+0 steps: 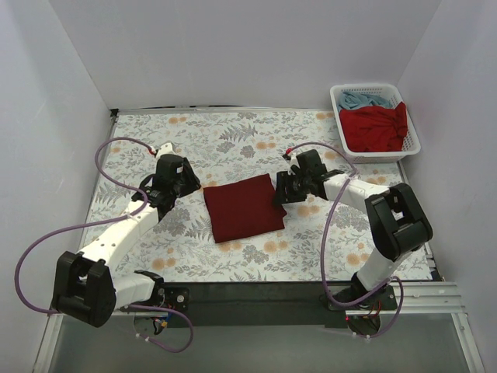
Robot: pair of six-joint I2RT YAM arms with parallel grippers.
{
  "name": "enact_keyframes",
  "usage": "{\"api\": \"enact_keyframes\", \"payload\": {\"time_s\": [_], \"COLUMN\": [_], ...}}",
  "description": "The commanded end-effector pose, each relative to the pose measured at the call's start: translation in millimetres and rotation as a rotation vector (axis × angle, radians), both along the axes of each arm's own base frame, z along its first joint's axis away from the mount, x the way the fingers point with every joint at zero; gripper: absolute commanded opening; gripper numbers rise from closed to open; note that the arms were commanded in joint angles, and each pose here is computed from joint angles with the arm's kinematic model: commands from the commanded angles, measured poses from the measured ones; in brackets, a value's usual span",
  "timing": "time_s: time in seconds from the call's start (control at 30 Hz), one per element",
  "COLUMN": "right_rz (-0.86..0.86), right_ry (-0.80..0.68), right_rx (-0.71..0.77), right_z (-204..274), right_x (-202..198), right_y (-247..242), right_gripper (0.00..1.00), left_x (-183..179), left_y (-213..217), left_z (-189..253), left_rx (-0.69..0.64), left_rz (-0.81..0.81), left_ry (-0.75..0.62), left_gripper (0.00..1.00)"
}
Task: Fold and stack the t-shirts
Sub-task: Neatly place the folded tshirt to the corner
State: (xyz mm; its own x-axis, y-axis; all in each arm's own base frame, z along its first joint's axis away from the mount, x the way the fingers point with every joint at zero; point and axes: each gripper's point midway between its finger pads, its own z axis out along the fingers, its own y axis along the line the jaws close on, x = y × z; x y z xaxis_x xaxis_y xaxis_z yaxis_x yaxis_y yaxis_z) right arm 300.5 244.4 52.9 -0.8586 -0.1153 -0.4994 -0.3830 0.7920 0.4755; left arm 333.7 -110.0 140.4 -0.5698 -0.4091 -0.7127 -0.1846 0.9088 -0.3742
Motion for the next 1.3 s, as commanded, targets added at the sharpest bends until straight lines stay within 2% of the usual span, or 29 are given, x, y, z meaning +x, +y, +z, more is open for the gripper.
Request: {"api": "enact_keyframes", "payload": {"time_s": [0.0,0.23,0.4,0.5,0.53,0.6,0.63,0.67,0.83,1.03,1.2,1.27], "right_rz": [0.045,0.095,0.134,0.147,0.144,0.126,0.123,0.122,0.102,-0.043,-0.368,-0.466], "right_ry": [0.007,0.071,0.095,0.115,0.117,0.09,0.094,0.058,-0.003,-0.063,-0.076,-0.069], "right_rx": [-0.054,-0.066,-0.114,-0.156,-0.172,-0.233,-0.268,-0.306,-0.497,-0.797,-1.029,-1.084], "right_z": [-3,-16,-23,-30,-31,-31,-32,-29,-22,-4,28,36], "right_x": [2,-4,-12,-17,-17,-12,-14,-9,2,16,26,25], "right_y": [2,15,21,17,14,2,-5,-13,-67,-173,-269,-292], "right_gripper": [0.57,0.56,0.5,0.39,0.29,0.17,0.04,0.01,0.01,0.01,0.01,0.17], "left_x": [-5,-5,-6,-6,-6,-7,-6,-7,-7,-8,-10,-10], "left_y": [12,10,7,6,6,9,9,10,11,14,11,10], "left_z": [-5,-14,-14,-12,-11,-11,-10,-9,-2,5,6,5], "left_rx": [0.065,0.073,0.06,0.056,0.058,0.066,0.068,0.068,0.069,0.079,0.064,0.058], "left_rz": [0.004,-0.011,-0.025,-0.028,-0.028,-0.019,-0.017,-0.016,-0.017,-0.012,-0.024,-0.03], "left_ry": [0.008,0.026,0.028,0.024,0.022,0.022,0.019,0.016,-0.005,-0.027,-0.028,-0.023], "left_gripper": [0.42,0.42,0.42,0.42,0.42,0.42,0.42,0.42,0.42,0.42,0.42,0.42]}}
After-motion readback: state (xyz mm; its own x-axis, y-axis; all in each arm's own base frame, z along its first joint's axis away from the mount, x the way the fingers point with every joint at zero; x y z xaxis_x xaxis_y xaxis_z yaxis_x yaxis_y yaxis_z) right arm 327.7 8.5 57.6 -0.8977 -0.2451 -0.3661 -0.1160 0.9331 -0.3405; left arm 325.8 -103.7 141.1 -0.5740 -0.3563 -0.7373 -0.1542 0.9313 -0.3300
